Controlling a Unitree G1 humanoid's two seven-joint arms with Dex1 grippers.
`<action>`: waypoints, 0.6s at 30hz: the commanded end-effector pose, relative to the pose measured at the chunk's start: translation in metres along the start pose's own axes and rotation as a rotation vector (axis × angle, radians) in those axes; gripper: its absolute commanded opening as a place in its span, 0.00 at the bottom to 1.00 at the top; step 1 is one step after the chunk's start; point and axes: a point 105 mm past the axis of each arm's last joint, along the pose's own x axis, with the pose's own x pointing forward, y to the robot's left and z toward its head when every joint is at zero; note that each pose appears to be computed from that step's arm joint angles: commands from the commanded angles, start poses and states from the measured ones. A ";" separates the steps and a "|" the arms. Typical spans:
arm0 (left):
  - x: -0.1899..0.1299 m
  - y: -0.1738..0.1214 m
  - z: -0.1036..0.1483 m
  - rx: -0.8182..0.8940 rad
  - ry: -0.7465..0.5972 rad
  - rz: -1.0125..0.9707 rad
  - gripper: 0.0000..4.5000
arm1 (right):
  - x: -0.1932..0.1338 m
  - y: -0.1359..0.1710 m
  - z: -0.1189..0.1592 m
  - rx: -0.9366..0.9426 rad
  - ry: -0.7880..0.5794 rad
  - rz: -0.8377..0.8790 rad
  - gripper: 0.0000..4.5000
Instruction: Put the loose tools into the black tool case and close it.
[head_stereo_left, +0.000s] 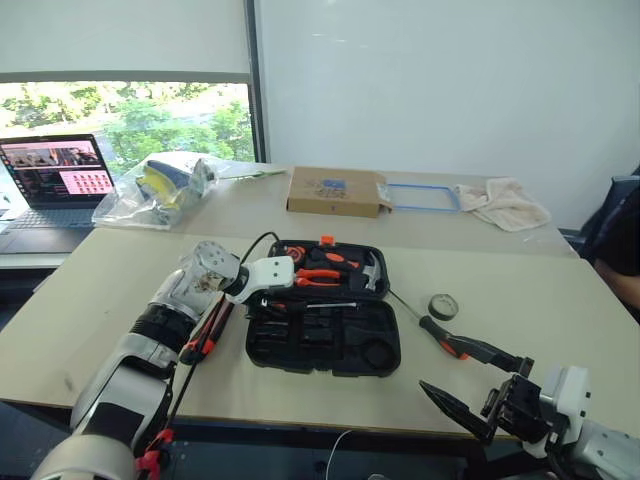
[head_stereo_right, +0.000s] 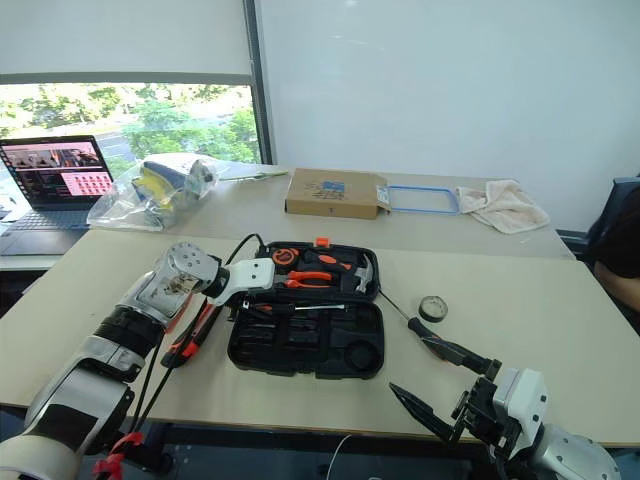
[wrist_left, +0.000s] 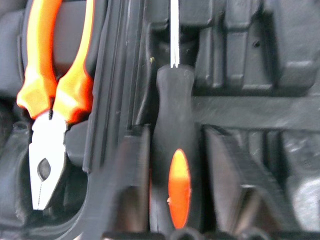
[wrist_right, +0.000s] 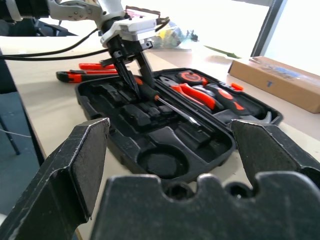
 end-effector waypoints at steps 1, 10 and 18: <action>-0.020 0.011 0.032 0.075 -0.154 0.077 0.64 | 0.002 0.004 0.006 0.002 -0.016 0.020 1.00; -0.016 0.000 0.000 -0.063 -0.156 0.078 0.32 | 0.002 0.002 0.002 0.009 -0.012 0.014 1.00; 0.010 -0.006 -0.009 -0.161 -0.164 0.071 0.01 | 0.002 -0.001 0.002 0.002 -0.009 0.003 1.00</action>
